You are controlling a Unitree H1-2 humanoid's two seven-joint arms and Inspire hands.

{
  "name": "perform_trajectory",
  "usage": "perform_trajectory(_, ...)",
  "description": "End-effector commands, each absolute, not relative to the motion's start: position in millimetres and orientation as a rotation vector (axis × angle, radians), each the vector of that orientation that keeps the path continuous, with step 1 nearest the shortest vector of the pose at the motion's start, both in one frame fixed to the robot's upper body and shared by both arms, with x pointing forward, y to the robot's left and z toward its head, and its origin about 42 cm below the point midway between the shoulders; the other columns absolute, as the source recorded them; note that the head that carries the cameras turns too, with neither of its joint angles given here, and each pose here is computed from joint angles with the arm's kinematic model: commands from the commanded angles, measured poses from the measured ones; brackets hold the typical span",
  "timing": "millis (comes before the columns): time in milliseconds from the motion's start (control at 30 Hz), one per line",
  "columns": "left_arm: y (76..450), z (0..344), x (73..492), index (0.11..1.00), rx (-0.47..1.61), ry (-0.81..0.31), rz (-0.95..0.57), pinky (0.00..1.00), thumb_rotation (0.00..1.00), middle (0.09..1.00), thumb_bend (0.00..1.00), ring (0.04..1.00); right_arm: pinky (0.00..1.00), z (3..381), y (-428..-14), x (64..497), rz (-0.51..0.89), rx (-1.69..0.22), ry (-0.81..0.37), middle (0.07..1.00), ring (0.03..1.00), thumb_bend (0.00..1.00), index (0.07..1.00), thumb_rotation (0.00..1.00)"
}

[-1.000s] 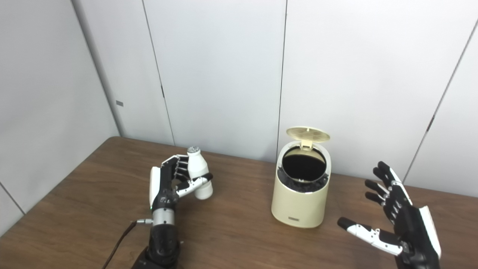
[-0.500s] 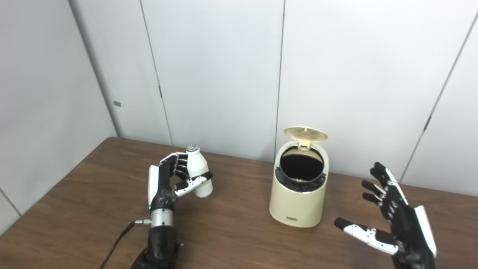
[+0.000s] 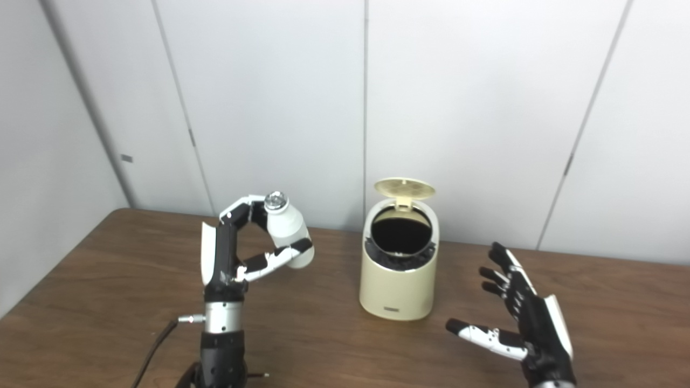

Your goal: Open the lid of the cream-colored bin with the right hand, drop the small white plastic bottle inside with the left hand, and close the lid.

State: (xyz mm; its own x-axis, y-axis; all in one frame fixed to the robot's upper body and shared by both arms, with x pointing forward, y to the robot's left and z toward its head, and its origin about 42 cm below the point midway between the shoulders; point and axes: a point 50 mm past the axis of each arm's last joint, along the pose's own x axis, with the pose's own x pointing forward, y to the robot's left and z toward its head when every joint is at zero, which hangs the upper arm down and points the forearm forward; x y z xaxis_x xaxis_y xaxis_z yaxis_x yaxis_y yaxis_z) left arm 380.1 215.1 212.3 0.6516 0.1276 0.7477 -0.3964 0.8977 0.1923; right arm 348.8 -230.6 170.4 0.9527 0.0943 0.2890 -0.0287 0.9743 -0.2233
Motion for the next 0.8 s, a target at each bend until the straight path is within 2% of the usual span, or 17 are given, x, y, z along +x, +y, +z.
perform_trajectory(0,203,251,390,0.511,0.350,-0.959,0.264,0.39,0.00,0.469,0.48,0.434,0.78,191,-221,356,0.065,-0.216,-0.416,0.914,0.826,0.76,0.906,0.19)
perform_trajectory(133,189,265,401,0.503,0.361,-0.995,0.195,0.39,0.00,0.463,0.48,0.436,0.77,187,-216,358,0.065,-0.221,-0.409,0.915,0.830,0.78,0.909,0.24)
perform_trajectory(400,162,286,425,0.491,0.395,-1.044,0.084,0.38,0.00,0.483,0.48,0.440,0.77,178,-205,363,0.049,-0.220,-0.421,0.909,0.813,0.80,0.901,0.25)
perform_trajectory(600,150,295,445,0.504,0.462,-1.097,0.065,0.38,0.00,0.472,0.48,0.427,0.73,175,-199,367,0.046,-0.219,-0.454,0.890,0.785,0.79,0.891,0.24)
perform_trajectory(767,147,291,453,0.508,0.497,-1.116,0.068,0.37,0.00,0.469,0.48,0.424,0.73,175,-195,368,0.041,-0.223,-0.465,0.890,0.800,0.80,0.884,0.26)
